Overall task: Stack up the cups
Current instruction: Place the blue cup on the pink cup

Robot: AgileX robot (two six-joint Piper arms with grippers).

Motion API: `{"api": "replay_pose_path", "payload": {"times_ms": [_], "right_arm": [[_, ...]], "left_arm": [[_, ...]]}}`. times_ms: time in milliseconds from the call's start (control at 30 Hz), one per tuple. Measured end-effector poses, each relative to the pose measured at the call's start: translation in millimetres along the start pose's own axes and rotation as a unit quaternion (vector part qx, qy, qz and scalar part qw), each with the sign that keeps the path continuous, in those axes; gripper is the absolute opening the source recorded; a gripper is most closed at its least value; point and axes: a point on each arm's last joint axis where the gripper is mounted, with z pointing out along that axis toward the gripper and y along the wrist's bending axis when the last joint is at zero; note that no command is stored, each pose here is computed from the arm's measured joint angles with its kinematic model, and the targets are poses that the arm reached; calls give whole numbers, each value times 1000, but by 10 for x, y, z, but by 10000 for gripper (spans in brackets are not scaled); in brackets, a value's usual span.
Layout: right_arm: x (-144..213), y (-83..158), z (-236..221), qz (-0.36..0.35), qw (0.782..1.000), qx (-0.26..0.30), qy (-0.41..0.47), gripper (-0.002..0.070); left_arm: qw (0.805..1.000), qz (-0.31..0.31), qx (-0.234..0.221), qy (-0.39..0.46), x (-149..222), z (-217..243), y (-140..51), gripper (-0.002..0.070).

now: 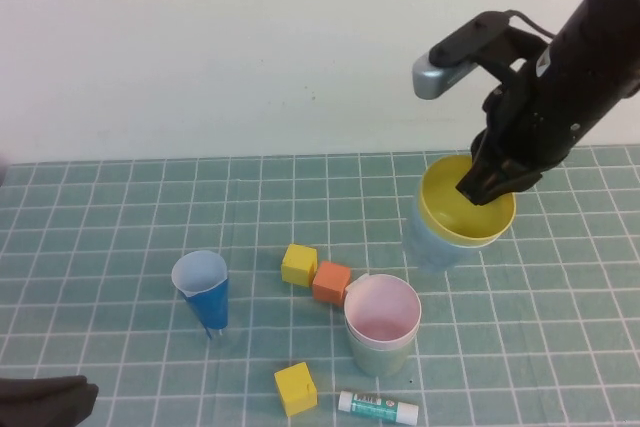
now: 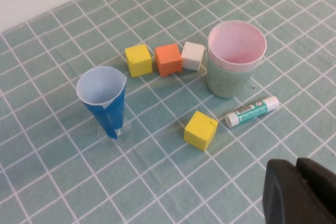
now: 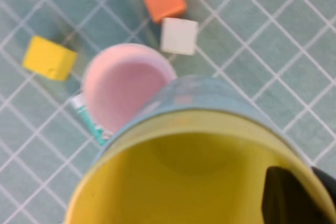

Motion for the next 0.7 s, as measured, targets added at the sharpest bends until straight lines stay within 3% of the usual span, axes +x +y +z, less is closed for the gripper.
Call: {"api": "replay_pose_path", "payload": {"times_ms": [267, 500, 700], "right_arm": [[-128, 358, 186, -60, 997, -34, 19, 32], [-195, 347, 768, -59, 996, -45, 49, 31], [-209, 327, 910, -55, 996, -43, 50, 61]], "left_arm": [[1000, 23, 1, 18, 32, -1, -1, 0], [999, 22, 1, 24, 45, -1, -1, 0], [999, 22, 2, 28, 51, -1, -3, 0]]}}
